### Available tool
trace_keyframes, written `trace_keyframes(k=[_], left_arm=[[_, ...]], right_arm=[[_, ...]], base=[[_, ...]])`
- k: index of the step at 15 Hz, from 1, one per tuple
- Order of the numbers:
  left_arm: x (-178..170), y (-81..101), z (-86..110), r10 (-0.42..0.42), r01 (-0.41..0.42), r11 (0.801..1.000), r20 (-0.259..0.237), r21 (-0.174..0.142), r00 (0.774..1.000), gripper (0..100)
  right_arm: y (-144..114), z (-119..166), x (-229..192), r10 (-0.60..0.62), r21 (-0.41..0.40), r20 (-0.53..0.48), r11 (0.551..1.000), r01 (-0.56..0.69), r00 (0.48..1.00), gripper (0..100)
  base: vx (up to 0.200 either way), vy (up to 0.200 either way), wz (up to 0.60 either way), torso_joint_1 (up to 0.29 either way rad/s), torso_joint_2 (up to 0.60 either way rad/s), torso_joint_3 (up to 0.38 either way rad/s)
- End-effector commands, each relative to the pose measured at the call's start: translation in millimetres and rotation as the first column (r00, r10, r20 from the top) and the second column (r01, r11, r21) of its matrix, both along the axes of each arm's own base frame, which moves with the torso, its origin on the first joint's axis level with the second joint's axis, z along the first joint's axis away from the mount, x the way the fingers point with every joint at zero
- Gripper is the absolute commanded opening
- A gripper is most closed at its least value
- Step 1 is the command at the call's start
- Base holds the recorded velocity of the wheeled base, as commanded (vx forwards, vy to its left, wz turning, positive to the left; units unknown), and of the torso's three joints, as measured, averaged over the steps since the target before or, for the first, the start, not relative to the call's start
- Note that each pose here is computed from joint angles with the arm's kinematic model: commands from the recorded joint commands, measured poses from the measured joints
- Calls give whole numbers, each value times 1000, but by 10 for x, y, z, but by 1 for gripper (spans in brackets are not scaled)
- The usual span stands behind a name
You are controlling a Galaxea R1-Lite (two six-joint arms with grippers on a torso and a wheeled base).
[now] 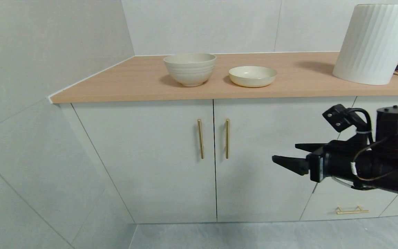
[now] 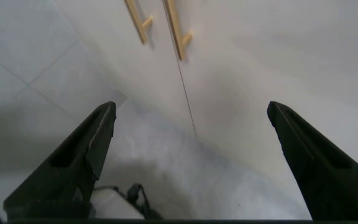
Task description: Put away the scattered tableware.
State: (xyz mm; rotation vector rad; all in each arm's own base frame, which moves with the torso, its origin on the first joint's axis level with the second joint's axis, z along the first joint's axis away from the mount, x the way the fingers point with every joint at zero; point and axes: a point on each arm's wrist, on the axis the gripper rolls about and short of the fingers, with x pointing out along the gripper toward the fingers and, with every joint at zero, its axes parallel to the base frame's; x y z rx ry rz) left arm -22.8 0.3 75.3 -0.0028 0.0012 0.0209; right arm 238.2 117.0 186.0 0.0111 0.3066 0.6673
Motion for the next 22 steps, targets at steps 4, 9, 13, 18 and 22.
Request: trace_keyframes(k=[4,9,13,18,22], left_arm=[[0,0,0,1,-1,1000,0,0,1000,100],[0,0,0,1,-1,1000,0,1,1000,100],[0,0,0,1,-1,1000,0,1,1000,100],[0,0,2,1,-1,1000,1,1,1000,100],[0,0,2,1,-1,1000,1,1,1000,100]], right_arm=[[533,-187,588,58,21,-50,998,-57,997,100],[829,-218,780,88,76,-66,994,-83,994,100],[940,-232,903,79,150,-110,987,-62,991,100],[1057,-257,964,87,198,-120,978,-62,989,100],[1198,-408,1019,105,235,-90,969,-81,990,100]], base=[[0,0,0,0,0,0],[0,0,0,0,0,0],[0,0,0,0,0,0],[0,0,0,0,0,0],[0,0,0,0,0,0]])
